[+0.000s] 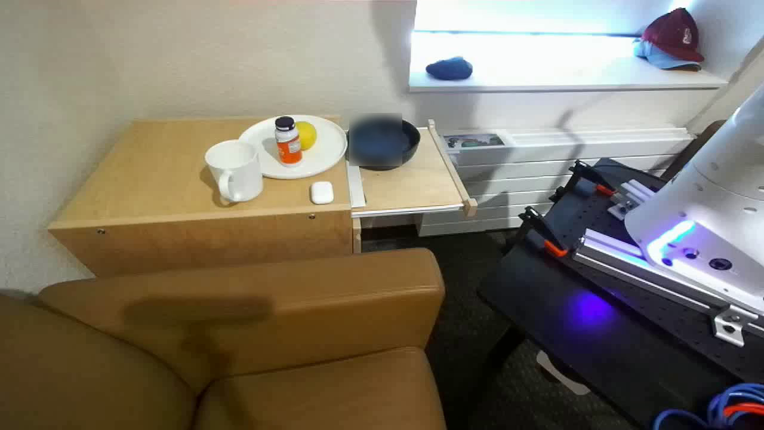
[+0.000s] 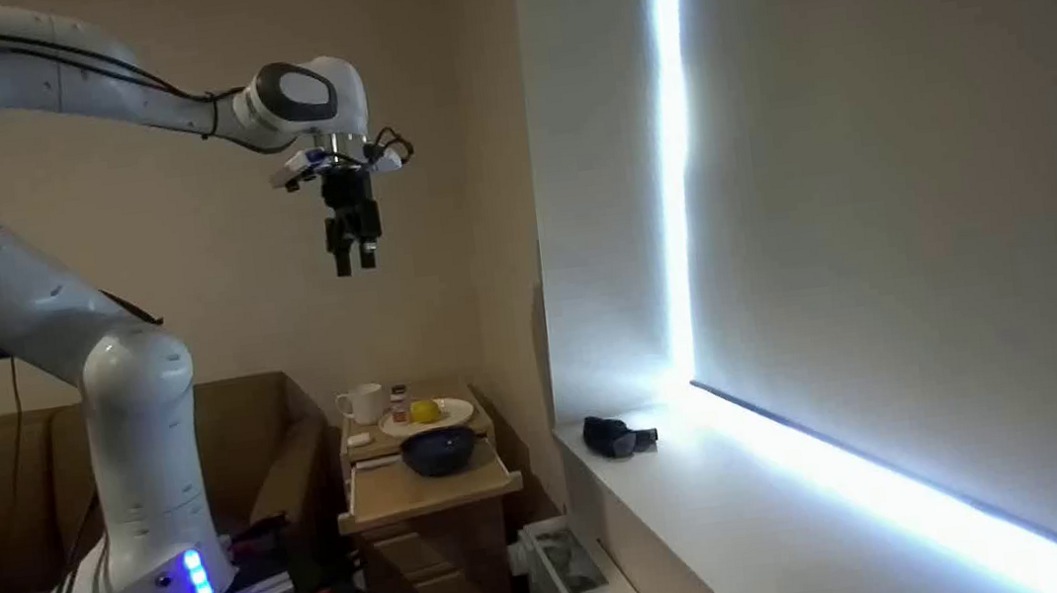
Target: Take the bowl and put it on the windowsill
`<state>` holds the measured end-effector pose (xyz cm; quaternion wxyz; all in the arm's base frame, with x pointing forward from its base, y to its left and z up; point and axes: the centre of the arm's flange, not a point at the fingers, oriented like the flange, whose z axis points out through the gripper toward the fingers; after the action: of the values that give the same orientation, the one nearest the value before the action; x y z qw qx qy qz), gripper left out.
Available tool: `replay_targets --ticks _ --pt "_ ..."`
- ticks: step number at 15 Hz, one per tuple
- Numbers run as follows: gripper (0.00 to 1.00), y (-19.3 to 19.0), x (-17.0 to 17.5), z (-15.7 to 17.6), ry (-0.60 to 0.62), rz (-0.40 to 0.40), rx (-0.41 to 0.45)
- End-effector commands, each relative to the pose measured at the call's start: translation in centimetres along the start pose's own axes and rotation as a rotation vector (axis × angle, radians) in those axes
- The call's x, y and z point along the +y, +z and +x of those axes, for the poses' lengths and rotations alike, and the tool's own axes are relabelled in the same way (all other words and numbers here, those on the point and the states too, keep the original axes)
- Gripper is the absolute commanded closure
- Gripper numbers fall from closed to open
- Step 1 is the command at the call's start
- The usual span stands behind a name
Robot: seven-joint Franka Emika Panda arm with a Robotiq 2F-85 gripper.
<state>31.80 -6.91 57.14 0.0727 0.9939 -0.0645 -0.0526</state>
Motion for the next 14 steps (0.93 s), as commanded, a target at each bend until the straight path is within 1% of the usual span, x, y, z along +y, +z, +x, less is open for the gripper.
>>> replay_targets --ticks 1,3,4,6,7,8,10,12,14 --pt "0.00 0.0 0.0 0.0 0.000 0.000 0.000" --pt "0.00 0.0 0.0 0.0 0.000 0.000 0.000" --pt "0.00 1.4 -0.8 3.3 -0.015 0.008 -0.075" --pt "0.00 3.2 -3.7 7.3 -0.077 0.013 -0.119" --pt "0.00 3.8 -5.3 8.3 -0.132 0.024 -0.127" --pt "0.00 4.7 -6.9 9.9 -0.145 0.008 -0.144" --pt "0.00 6.7 -10.6 13.1 -0.187 -0.046 -0.172" --pt "0.00 9.3 -13.6 16.5 -0.196 -0.110 -0.190" --pt "0.00 11.7 -15.8 18.8 -0.204 -0.116 -0.220"
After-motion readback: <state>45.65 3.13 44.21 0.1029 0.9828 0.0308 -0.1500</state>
